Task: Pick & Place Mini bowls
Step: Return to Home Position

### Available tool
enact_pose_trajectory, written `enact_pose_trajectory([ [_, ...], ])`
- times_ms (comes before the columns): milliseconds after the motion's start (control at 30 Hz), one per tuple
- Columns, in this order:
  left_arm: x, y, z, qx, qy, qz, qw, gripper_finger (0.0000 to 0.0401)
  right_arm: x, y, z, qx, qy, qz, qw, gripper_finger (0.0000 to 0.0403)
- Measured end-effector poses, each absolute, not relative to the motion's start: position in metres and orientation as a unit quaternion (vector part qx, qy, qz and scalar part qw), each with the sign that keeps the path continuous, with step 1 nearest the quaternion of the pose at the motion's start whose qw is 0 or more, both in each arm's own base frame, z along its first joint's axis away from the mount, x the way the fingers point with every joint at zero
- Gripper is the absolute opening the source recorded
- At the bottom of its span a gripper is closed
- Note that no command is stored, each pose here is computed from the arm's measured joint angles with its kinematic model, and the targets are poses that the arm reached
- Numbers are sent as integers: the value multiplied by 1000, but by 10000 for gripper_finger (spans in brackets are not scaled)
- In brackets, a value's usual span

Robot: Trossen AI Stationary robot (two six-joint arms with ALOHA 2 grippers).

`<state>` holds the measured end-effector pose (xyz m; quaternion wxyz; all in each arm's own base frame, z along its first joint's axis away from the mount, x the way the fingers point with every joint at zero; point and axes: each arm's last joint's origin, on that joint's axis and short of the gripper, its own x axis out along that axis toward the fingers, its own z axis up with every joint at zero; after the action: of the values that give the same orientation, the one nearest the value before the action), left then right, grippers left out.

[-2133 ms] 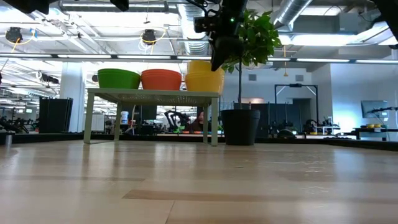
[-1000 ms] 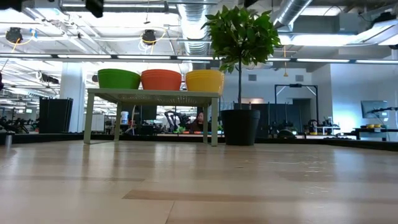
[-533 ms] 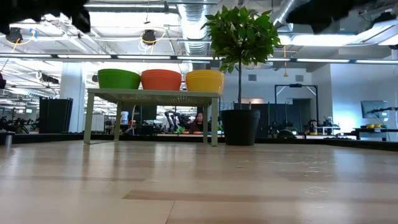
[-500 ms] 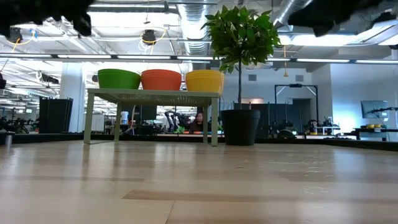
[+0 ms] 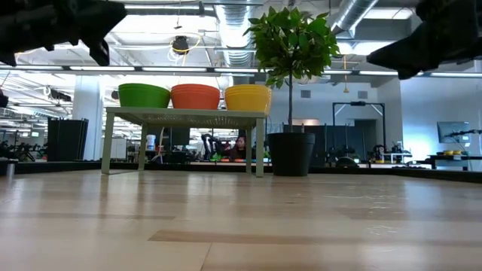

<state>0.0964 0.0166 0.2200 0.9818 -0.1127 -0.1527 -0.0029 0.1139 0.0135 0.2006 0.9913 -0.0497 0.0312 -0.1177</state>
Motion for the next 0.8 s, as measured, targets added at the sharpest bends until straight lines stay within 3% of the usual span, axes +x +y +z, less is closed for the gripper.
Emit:
enact_pose_trajectory([
  [233, 88, 14, 206, -109, -174, -17, 979, 49, 102, 12, 183, -23, 26, -114, 993, 65],
  [500, 94, 15, 189, -109, -122, -4, 986, 49, 94, 10, 174, -14, -23, -115, 993, 65],
  [800, 99, 17, 183, -134, -88, 5, 987, 49, 96, 10, 171, -27, -5, -117, 993, 65],
])
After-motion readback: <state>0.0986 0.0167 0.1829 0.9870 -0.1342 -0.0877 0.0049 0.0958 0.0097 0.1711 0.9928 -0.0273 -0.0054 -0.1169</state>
